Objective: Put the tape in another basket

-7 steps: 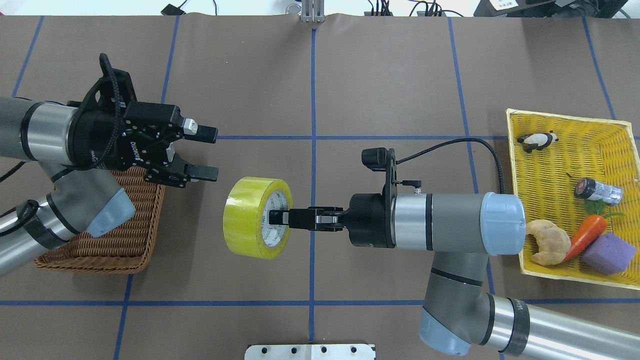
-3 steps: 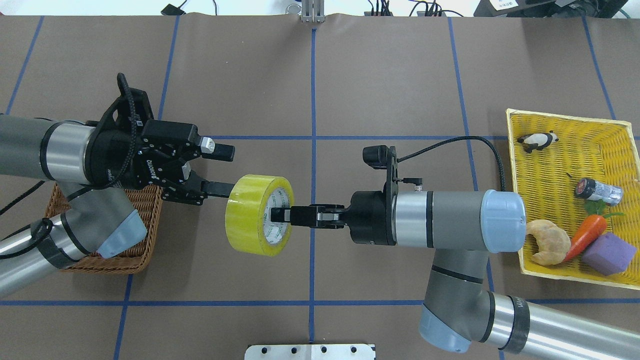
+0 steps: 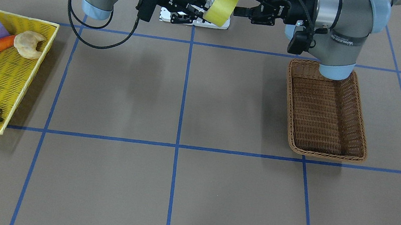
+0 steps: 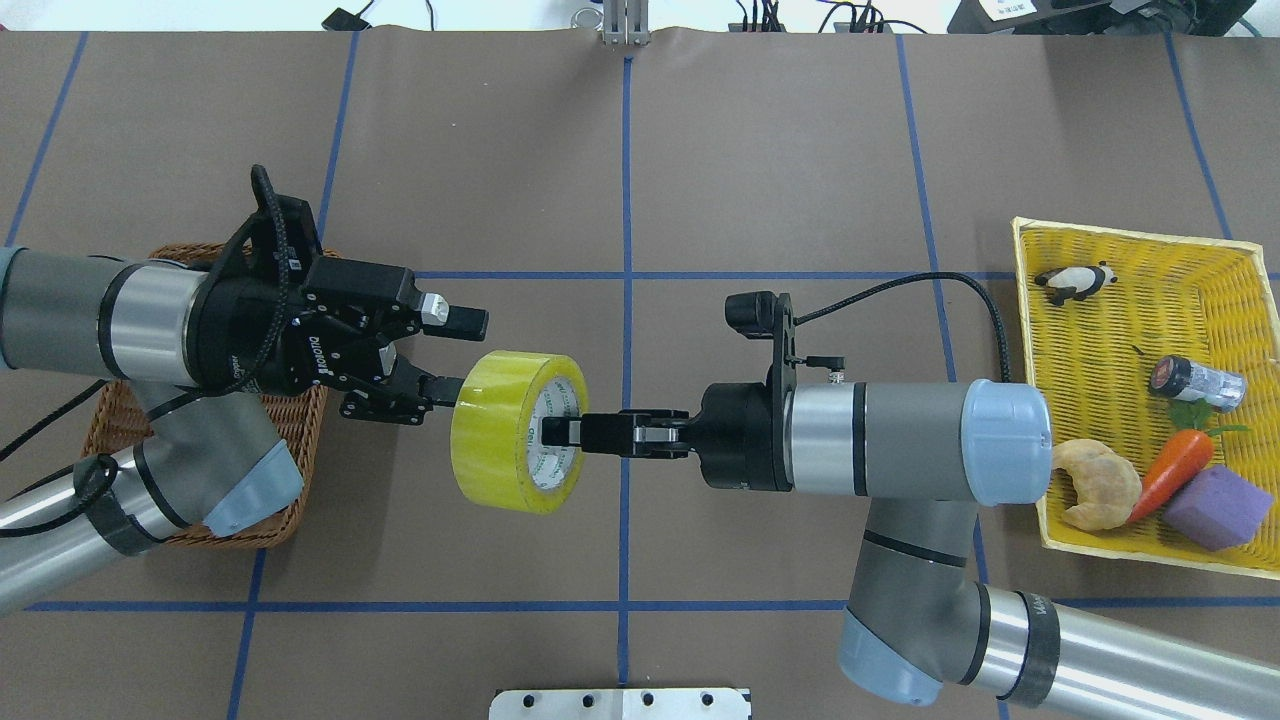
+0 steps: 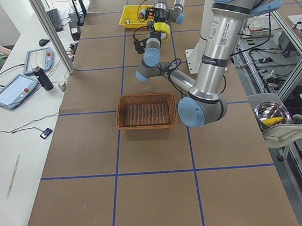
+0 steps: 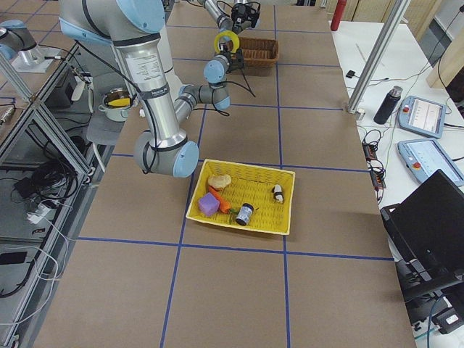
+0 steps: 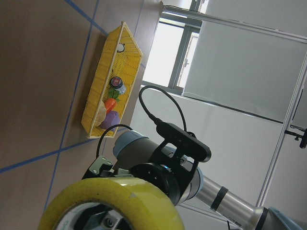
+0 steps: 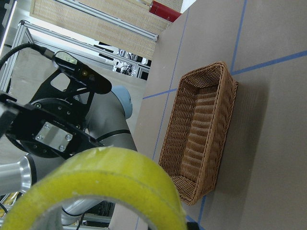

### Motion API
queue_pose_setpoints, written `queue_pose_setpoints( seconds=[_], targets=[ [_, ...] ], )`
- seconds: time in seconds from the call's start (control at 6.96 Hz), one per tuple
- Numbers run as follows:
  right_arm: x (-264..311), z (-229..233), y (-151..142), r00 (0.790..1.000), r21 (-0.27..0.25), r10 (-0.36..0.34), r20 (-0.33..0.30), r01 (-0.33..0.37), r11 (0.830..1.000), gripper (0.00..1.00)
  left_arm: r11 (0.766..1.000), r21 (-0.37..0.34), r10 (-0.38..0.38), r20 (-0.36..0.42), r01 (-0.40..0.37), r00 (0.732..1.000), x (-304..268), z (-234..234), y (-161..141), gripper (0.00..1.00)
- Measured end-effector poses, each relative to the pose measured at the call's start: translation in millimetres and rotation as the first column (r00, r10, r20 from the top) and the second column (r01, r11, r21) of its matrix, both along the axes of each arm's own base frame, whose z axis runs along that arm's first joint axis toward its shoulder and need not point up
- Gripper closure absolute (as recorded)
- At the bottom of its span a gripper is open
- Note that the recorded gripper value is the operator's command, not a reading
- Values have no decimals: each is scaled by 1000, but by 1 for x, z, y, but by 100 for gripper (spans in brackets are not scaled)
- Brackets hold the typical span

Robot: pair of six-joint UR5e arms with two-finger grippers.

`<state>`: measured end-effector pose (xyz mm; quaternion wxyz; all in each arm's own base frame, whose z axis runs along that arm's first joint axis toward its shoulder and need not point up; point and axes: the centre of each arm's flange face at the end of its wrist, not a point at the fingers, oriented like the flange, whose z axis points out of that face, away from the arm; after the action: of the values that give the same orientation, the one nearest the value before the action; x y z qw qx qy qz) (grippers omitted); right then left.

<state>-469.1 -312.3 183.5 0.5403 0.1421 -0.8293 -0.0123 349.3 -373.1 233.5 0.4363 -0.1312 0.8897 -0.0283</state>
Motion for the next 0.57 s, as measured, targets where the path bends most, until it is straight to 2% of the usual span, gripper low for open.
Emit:
queue_pose_setpoints(
  seconds=[0.43,0.57],
  targets=[
    [0,0,0,1000,1,1,-1,-1,1000,100,1000,-18,20,-16,-21,1000,15,-3,14,30],
    [0,1,0,1000,1,1,-1,-1,1000,100,999,-18,26,-19,-27,999,17,-4,17,37]
  ],
)
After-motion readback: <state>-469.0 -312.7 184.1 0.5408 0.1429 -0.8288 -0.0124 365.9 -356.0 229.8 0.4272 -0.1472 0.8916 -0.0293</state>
